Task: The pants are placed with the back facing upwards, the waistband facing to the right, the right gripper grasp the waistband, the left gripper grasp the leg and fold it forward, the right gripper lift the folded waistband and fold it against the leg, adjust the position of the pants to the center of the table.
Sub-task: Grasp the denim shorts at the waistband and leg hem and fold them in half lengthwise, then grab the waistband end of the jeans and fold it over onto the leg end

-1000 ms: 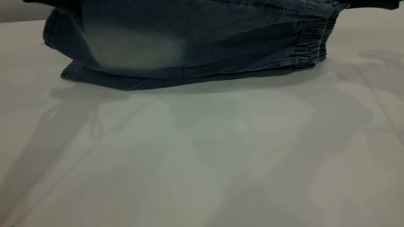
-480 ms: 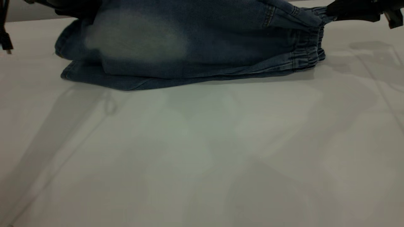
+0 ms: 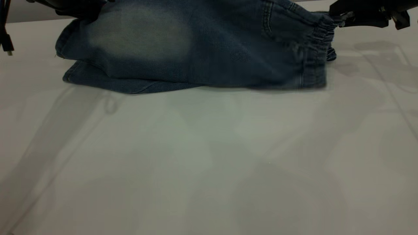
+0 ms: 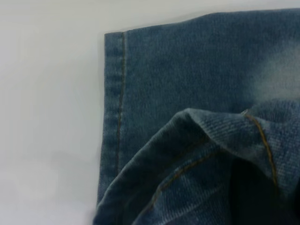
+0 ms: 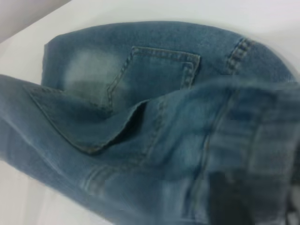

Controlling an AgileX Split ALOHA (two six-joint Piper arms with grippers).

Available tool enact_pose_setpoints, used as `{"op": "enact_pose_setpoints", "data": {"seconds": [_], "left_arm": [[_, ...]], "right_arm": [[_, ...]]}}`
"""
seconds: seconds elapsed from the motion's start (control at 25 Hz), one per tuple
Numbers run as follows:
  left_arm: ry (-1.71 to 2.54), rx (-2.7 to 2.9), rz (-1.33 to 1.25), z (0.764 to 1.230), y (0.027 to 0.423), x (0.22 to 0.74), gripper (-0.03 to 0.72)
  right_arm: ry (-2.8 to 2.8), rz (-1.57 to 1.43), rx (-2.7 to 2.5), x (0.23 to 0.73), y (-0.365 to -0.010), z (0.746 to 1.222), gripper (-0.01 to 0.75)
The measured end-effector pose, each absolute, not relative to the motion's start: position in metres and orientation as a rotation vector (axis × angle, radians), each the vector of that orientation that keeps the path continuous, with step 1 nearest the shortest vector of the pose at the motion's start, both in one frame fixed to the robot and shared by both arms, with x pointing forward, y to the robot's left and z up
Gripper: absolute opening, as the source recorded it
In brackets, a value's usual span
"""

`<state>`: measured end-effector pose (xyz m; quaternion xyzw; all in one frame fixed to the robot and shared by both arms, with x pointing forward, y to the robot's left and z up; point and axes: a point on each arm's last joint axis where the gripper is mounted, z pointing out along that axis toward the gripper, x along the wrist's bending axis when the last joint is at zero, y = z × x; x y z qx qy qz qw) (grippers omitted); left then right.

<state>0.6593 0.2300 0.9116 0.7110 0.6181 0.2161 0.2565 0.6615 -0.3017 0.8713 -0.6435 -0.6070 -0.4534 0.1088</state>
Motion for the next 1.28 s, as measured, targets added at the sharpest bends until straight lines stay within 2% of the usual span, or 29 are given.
{"op": "enact_pose_setpoints", "data": {"seconds": [0.16,0.24,0.32,0.56,0.68,0.8,0.96,1.08,1.28], "left_arm": [[1.659,1.933,0.611,0.913,0.233,0.661,0.096],[1.66,1.934,0.612,0.913,0.234,0.661,0.096],[1.662,1.933,0.612,0.913,0.235,0.661,0.096],[1.635,1.922,0.678,0.912,0.25,0.667,0.111],[1.608,1.945,0.693,0.905,0.251,0.669,0.184],[1.603,1.945,0.691,0.897,0.25,0.671,0.303],[1.597,1.934,0.694,0.894,0.249,0.672,0.42],[1.594,1.921,0.7,0.897,0.249,0.673,0.465],[1.62,1.94,0.684,0.902,0.248,0.677,0.475]], "right_arm": [[-1.779,-1.331,-1.905,0.662,-0.302,0.871,0.486],[-1.775,-1.331,-1.907,0.662,-0.302,0.871,0.547],[-1.767,-1.328,-1.91,0.662,-0.302,0.871,0.577],[-1.762,-1.329,-1.903,0.661,-0.302,0.872,0.579],[-1.762,-1.329,-1.903,0.661,-0.302,0.872,0.579],[-1.761,-1.328,-1.906,0.662,-0.302,0.872,0.578],[-1.762,-1.329,-1.904,0.662,-0.302,0.872,0.578],[-1.734,-1.319,-1.919,0.661,-0.302,0.872,0.578],[-1.706,-1.253,-1.905,0.657,-0.301,0.87,0.578]]}}
